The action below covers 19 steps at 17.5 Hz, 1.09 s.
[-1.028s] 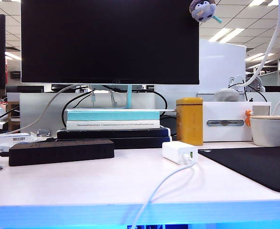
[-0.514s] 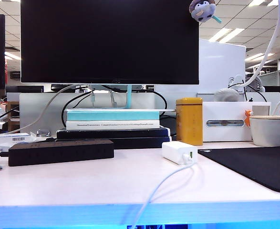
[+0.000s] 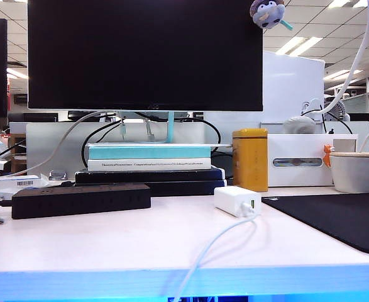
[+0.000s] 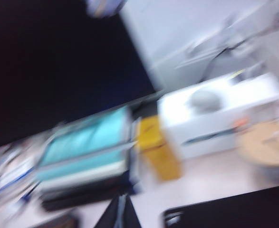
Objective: Plug the white charger into the left socket.
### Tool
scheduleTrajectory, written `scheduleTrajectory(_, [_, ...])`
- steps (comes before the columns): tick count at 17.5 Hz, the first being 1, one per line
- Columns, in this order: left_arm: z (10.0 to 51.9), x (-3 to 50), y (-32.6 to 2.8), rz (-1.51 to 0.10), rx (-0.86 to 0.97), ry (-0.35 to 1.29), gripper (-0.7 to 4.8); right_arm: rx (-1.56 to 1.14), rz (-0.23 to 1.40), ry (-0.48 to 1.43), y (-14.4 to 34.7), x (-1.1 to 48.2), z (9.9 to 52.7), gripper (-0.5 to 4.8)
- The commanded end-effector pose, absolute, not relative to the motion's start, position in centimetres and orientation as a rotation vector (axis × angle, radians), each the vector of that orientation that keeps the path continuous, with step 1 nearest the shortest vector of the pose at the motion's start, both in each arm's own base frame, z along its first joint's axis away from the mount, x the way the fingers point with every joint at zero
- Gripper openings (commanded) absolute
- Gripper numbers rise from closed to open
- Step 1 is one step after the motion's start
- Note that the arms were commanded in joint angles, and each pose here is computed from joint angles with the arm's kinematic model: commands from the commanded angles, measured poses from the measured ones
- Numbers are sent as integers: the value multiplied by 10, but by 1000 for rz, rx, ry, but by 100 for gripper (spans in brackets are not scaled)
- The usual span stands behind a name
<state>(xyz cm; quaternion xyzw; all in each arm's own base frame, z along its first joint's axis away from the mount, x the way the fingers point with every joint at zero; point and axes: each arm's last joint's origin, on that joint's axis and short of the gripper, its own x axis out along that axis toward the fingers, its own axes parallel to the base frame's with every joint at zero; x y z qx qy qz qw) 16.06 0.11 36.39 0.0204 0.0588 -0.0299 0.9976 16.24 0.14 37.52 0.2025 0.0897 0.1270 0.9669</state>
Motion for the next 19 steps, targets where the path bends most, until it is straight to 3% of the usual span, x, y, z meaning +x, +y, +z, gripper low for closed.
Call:
scheduleTrajectory(1, [376,170,-5,-285,20,164,-6,421,369,248,5,205,388,-6])
scheduleTrajectory(7, [383,169,-6,-300,-1,129,-6,382,565,441,70,258,370,-6])
scheduleTrajectory(10, [384,169,-7,-340,-6,119,-6,262,467,682,106,267,329,-6])
scheduleTrajectory(16, [388,169,-7,-342,-17,84,-6,93,441,920,138,295,264,-5])
scheduleTrajectory(17, [387,169,-7,-342,-18,87,-6,87,439,967,140,300,251,14])
scheduleTrajectory(18, [387,169,-7,-343,-18,88,-6,87,457,999,142,303,242,103])
scheduleTrajectory(19, [387,169,-7,-343,-18,88,-6,90,500,1032,145,306,233,348])
